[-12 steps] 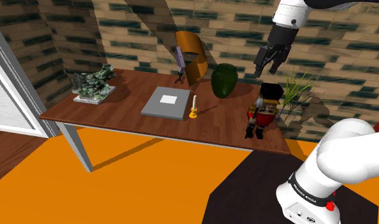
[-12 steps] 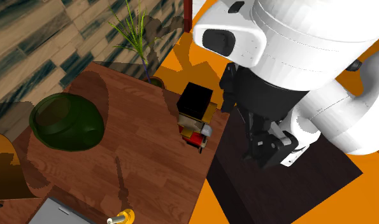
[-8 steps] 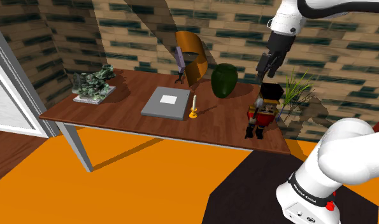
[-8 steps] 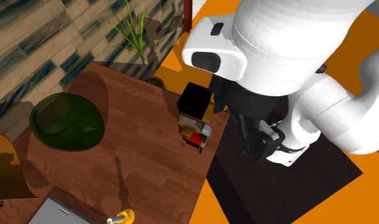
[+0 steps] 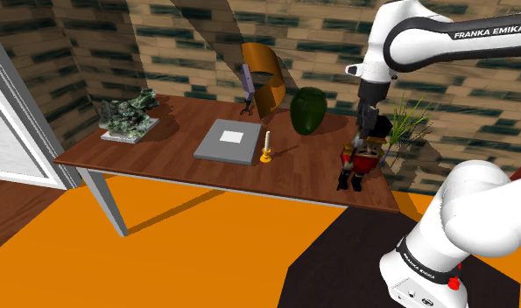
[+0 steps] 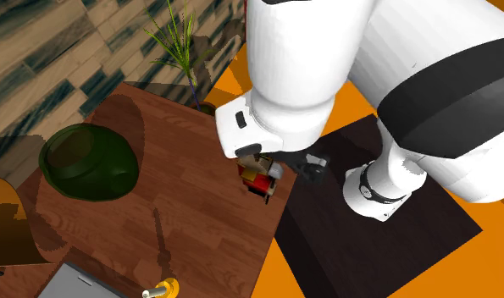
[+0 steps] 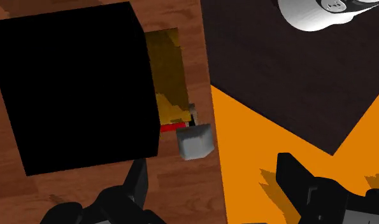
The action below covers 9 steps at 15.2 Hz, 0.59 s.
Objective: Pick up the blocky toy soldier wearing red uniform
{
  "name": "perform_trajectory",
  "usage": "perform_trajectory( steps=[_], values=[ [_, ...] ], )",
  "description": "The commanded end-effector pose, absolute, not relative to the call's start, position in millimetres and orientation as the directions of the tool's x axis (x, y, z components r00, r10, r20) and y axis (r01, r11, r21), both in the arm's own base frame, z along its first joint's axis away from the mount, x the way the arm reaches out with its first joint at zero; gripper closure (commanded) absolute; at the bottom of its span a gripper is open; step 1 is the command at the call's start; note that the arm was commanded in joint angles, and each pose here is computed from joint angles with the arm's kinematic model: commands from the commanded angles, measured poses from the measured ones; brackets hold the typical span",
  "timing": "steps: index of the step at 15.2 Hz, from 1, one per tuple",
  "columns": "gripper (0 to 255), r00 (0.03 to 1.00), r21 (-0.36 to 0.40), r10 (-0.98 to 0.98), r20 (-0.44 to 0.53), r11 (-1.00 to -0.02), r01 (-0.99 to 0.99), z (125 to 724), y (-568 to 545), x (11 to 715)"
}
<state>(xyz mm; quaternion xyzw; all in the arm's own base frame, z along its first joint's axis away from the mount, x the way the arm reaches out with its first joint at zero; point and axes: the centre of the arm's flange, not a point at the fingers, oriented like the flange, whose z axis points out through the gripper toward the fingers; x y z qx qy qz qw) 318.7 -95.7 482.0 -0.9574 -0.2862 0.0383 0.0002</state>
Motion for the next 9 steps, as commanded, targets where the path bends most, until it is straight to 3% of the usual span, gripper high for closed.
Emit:
perform_trajectory(
  steps=[1, 9],
  values=[
    [0, 0.767, -0.027, 0.635, -0.090, -0.772, 0.636, 469, -100, 325],
    [0, 0.767, -0.027, 0.635, -0.090, -0.772, 0.636, 429, -100, 325]
  ],
)
